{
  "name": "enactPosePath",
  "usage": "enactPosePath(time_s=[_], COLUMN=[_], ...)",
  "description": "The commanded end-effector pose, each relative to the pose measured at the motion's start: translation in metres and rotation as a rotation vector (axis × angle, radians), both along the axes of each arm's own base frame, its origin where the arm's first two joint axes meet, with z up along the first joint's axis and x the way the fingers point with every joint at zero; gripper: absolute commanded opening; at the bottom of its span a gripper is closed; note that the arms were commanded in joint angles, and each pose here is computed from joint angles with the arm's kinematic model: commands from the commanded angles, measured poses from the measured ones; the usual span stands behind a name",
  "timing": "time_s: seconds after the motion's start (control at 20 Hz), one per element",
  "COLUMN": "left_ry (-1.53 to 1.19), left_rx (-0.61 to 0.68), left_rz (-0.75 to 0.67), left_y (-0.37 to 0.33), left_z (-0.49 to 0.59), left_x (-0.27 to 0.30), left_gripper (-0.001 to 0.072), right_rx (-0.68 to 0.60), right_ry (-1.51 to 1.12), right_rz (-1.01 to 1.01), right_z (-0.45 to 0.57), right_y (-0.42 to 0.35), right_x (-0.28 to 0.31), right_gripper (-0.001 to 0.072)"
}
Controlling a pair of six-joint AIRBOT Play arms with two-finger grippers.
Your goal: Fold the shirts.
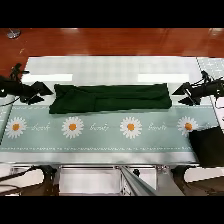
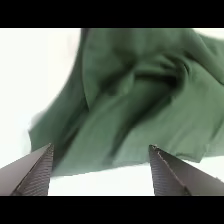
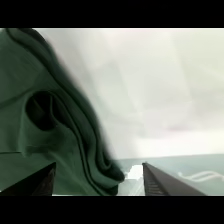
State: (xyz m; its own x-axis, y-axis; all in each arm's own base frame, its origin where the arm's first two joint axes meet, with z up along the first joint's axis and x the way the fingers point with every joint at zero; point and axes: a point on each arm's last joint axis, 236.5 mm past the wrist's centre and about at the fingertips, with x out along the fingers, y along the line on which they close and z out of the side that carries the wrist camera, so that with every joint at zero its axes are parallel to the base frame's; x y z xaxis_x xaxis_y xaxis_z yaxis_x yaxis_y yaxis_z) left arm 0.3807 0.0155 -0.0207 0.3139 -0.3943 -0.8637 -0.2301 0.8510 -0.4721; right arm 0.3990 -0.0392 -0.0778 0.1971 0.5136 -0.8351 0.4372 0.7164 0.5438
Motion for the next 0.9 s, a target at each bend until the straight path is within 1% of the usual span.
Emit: enactPosePath(time_s=[0.0, 0.2, 0.35, 0.4, 0.45, 0.5, 0.55, 0.6, 0.65, 0.7, 0.75, 0.85], left_ry=[-0.201, -0.313, -0.309, -0.306, -0.302, -0.297, -0.289, -0.283, -0.301, -0.315, -0.324, -0.343], left_rx=[0.04, 0.056, 0.02, 0.002, -0.02, -0.045, -0.067, -0.077, -0.079, -0.096, -0.113, -0.122], left_rz=[0.085, -0.013, -0.051, -0.07, -0.082, -0.094, -0.106, -0.135, -0.195, -0.244, -0.265, -0.312], left_y=[-0.01, -0.058, -0.086, -0.097, -0.108, -0.12, -0.131, -0.141, -0.152, -0.165, -0.177, -0.201], left_z=[0.028, 0.053, 0.055, 0.053, 0.051, 0.049, 0.048, 0.046, 0.047, 0.05, 0.053, 0.057], left_x=[-0.007, -0.033, -0.036, -0.035, -0.034, -0.033, -0.033, -0.033, -0.034, -0.035, -0.035, -0.032], left_gripper=[0.0699, 0.0699, 0.0699, 0.07, 0.0699, 0.068, 0.0439, 0.0041, 0.0021, 0.0021, 0.0021, 0.002], right_rx=[0.015, 0.046, 0.127, 0.141, 0.161, 0.173, 0.177, 0.149, 0.08, 0.007, -0.034, -0.074], right_ry=[-0.015, 0.011, -0.024, -0.037, -0.047, -0.047, -0.053, -0.058, -0.069, -0.084, -0.1, -0.176], right_rz=[0.006, 0.091, 0.09, 0.092, 0.098, 0.126, 0.171, 0.201, 0.243, 0.274, 0.283, 0.302], right_z=[-0.005, -0.023, -0.017, -0.014, -0.009, -0.002, 0.007, 0.014, 0.021, 0.029, 0.04, 0.07], right_y=[0.009, 0.047, 0.079, 0.089, 0.098, 0.103, 0.105, 0.098, 0.085, 0.072, 0.065, 0.067], right_x=[0.006, 0.012, 0.028, 0.033, 0.035, 0.034, 0.029, 0.023, 0.015, 0.007, -0.001, -0.023], right_gripper=[0.0616, 0.0616, 0.0605, 0.0449, 0.0167, 0.0025, 0.0026, 0.0025, 0.0024, 0.0025, 0.0024, 0.0025])
